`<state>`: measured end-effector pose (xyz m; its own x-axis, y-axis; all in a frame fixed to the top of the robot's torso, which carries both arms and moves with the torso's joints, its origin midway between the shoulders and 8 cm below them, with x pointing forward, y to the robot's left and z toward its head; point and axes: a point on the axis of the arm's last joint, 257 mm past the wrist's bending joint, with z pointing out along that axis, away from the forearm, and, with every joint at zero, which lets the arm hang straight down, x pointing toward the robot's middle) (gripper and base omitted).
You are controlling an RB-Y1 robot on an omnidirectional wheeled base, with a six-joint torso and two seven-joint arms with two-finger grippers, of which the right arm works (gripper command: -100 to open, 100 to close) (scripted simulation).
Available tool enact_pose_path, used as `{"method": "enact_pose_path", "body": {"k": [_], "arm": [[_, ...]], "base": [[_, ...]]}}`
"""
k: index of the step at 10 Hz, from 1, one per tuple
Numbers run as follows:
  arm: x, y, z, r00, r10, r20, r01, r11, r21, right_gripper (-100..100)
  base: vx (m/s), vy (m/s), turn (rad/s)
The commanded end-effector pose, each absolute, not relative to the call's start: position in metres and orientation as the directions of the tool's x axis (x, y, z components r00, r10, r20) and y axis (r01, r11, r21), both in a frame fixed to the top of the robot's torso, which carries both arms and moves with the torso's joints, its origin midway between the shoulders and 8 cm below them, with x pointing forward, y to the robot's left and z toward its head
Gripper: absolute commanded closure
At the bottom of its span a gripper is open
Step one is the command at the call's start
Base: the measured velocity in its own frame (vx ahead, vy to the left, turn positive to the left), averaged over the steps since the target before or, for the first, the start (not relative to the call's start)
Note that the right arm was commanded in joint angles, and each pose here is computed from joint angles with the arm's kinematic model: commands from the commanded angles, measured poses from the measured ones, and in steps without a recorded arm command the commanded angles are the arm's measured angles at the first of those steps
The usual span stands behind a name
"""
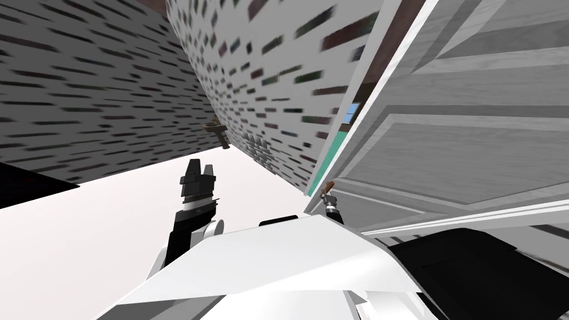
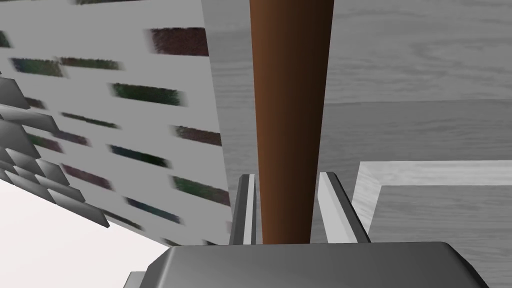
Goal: Pull the door open
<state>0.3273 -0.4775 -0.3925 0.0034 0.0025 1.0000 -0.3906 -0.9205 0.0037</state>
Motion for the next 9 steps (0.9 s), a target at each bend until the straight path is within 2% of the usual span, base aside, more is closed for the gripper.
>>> {"method": "enact_pose_path", "body": {"k": [1,6,9], "arm": [[0.327,-0.469,-0.392,0.001,0.002,1.000,-0.364,-0.932,0.002,100],[0.324,-0.444,-0.391,0.000,0.000,1.000,-0.268,-0.964,0.000,100],[0.321,-0.433,-0.392,0.001,0.002,1.000,-0.234,-0.972,0.002,100]], "base": [[-0.249,-0.029,0.069],[-0.243,-0.007,0.061],[-0.159,-0.013,0.040]]}}
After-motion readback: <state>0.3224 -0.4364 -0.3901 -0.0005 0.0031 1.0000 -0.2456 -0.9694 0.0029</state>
